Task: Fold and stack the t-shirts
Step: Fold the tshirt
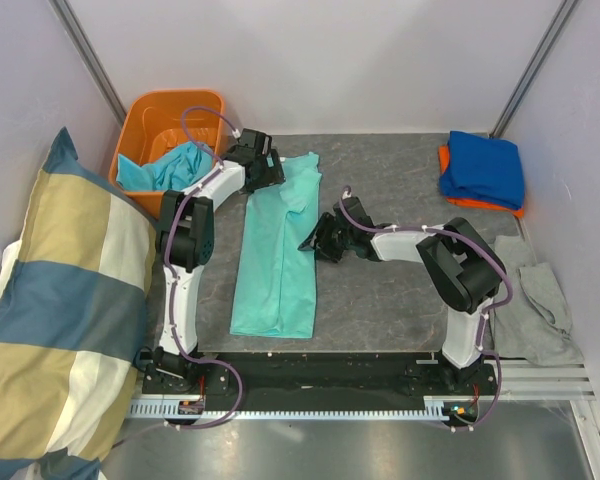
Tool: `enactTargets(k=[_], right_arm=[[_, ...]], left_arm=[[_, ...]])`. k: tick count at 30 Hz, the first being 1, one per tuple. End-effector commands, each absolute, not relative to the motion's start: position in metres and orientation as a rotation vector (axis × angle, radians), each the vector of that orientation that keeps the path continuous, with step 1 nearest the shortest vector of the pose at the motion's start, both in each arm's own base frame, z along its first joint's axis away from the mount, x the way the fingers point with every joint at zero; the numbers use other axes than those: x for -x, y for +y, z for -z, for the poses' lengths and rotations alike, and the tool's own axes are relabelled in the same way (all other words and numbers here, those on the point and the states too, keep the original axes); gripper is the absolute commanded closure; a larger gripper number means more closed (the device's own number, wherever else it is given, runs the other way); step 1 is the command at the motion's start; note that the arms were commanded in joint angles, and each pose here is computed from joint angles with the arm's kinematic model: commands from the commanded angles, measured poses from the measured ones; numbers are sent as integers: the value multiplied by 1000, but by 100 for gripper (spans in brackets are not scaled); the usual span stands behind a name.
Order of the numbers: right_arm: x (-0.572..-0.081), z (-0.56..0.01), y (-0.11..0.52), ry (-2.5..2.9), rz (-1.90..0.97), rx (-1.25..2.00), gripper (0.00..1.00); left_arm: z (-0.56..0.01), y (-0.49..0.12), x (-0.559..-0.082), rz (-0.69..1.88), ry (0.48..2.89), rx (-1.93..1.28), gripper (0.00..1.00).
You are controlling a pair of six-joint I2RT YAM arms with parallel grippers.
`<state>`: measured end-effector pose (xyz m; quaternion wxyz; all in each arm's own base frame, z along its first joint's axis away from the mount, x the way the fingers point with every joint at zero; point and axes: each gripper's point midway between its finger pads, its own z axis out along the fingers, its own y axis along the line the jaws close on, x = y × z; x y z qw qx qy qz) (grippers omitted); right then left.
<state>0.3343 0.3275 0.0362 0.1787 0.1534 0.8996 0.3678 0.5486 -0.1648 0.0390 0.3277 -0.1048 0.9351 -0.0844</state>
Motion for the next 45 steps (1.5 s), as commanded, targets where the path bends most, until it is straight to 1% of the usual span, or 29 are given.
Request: enactTargets(k=[1, 3, 4, 7, 12, 15, 18, 22, 24, 37, 41, 42, 43, 45], right_arm=[[-339, -18, 327, 2573, -987, -448, 62], [-339, -16, 326, 2577, -978, -447, 77], [-339, -15, 325, 2578, -970, -448, 86], [-337, -12, 321, 2584, -951, -448, 100], [-334, -14, 314, 2582, -913, -446, 100], [-332, -16, 308, 2578, -883, -442, 100], [-331, -19, 300, 2571, -862, -448, 100], [-328, -19, 287, 2573, -831, -468, 100], [-326, -19, 278, 2572, -808, -471, 100], [-303, -17, 222, 2581, -673, -498, 100], [-298, -12, 208, 2587, -648, -521, 100], [-298, -12, 206, 2587, -642, -520, 100], [-298, -13, 205, 2583, -642, -523, 100], [-296, -11, 200, 2585, -636, -537, 100]], left_arm=[[-87, -171, -558, 287, 2350, 205, 0], [-89, -173, -559, 299, 2348, 195, 0], [-91, -174, -560, 305, 2344, 190, 0], [-98, -176, -561, 325, 2333, 178, 0], [-133, -177, -566, 336, 2267, 131, 0], [-151, -169, -568, 278, 2240, 103, 0], [-156, -155, -568, 178, 2243, 77, 0], [-145, -133, -563, 19, 2272, 65, 0], [-137, -127, -559, -10, 2290, 69, 0], [-113, -136, -525, 81, 2364, 95, 0], [-113, -137, -511, 109, 2367, 120, 0], [-120, -138, -508, 125, 2353, 132, 0], [-112, -140, -499, 131, 2372, 131, 0], [-119, -142, -493, 150, 2354, 140, 0]])
